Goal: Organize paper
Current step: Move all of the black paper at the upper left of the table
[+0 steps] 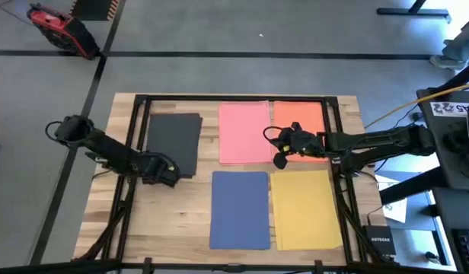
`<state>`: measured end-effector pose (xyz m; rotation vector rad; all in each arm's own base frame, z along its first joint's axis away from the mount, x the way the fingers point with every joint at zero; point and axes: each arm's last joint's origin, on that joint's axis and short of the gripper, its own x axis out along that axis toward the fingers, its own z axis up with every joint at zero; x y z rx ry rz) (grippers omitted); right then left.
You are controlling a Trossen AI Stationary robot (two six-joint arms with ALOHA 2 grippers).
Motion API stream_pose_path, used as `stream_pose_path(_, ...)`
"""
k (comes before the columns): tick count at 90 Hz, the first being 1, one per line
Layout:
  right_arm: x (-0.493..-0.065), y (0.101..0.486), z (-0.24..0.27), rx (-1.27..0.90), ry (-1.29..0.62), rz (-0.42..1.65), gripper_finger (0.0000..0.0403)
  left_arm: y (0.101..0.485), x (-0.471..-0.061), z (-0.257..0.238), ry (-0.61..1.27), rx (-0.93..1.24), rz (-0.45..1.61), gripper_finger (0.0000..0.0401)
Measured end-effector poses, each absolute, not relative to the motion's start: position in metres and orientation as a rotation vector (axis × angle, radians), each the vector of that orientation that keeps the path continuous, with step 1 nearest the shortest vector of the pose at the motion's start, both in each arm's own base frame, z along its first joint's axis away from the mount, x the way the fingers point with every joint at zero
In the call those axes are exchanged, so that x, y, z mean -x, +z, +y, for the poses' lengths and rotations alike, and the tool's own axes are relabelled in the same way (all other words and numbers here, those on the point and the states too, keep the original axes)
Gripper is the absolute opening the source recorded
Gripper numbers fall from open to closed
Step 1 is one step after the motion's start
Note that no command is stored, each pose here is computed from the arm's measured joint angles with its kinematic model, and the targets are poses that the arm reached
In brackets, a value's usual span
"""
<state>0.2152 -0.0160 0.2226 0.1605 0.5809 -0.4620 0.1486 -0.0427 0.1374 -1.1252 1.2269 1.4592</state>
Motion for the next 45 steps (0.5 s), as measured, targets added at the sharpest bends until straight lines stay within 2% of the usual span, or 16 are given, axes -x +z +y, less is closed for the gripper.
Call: stream_pose_path(45, -0.215, 0.223, -0.016, -0.159, -0.466, 0.581, 0.0000, 0.138, -0.156, -0.020, 1.445, 1.170, 1.181, 0.0000)
